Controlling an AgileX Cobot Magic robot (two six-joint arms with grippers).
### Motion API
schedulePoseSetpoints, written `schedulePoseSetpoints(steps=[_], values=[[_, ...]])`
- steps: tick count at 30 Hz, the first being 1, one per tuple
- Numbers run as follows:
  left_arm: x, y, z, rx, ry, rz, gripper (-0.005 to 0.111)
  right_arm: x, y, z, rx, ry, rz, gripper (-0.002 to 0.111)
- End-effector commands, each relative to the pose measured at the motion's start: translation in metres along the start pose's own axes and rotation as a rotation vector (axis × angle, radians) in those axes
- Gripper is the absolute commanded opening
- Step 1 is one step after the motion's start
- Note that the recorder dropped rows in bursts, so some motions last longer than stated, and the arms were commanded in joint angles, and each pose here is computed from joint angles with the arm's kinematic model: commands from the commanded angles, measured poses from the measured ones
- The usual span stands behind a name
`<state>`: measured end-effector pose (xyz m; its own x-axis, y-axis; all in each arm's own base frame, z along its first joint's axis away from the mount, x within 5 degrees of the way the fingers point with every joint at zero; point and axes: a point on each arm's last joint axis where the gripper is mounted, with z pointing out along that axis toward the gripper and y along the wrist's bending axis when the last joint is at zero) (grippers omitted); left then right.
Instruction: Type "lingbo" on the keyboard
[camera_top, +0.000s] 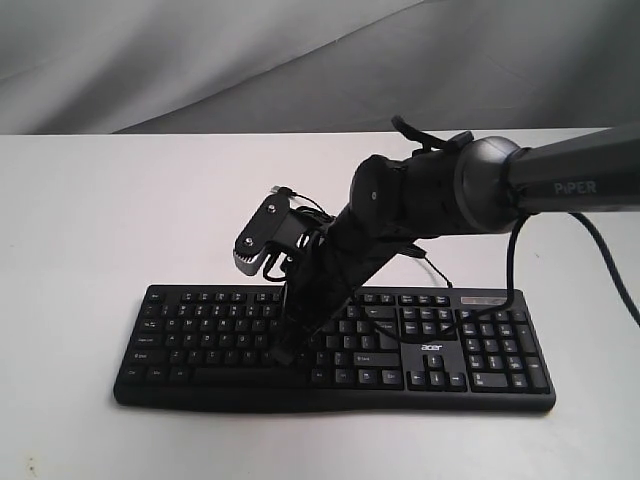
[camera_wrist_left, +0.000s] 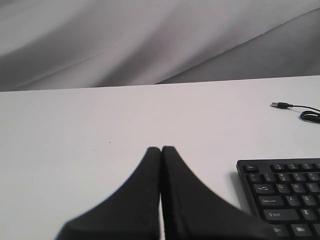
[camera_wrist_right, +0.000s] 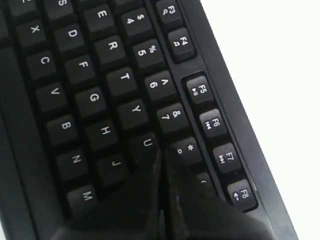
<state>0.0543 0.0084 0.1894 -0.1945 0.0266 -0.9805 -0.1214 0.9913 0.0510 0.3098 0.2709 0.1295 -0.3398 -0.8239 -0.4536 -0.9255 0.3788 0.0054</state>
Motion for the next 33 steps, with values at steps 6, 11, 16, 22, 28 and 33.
schedulePoseSetpoints(steps=[6, 11, 16, 22, 28, 33], values=[[0.000, 0.000, 0.000, -0.002, -0.013, -0.003, 0.001, 0.002, -0.003, 0.003, 0.001, 0.004, 0.004, 0.000], [0.000, 0.000, 0.000, -0.002, -0.013, -0.003, 0.001, 0.000, -0.003, 0.000, 0.001, 0.000, 0.002, 0.000], [0.000, 0.000, 0.000, -0.002, -0.013, -0.003, 0.001, -0.010, 0.004, -0.016, 0.008, -0.038, -0.020, 0.000], [0.000, 0.000, 0.000, -0.002, -0.013, -0.003, 0.001, -0.014, 0.016, -0.014, -0.029, -0.032, -0.032, 0.000], [0.000, 0.000, 0.000, -0.002, -0.013, -0.003, 0.001, -0.018, 0.028, -0.011, -0.049, -0.032, -0.061, 0.000], [0.000, 0.000, 0.000, -0.002, -0.013, -0.003, 0.001, -0.018, 0.032, -0.007, -0.057, -0.025, -0.070, 0.000]])
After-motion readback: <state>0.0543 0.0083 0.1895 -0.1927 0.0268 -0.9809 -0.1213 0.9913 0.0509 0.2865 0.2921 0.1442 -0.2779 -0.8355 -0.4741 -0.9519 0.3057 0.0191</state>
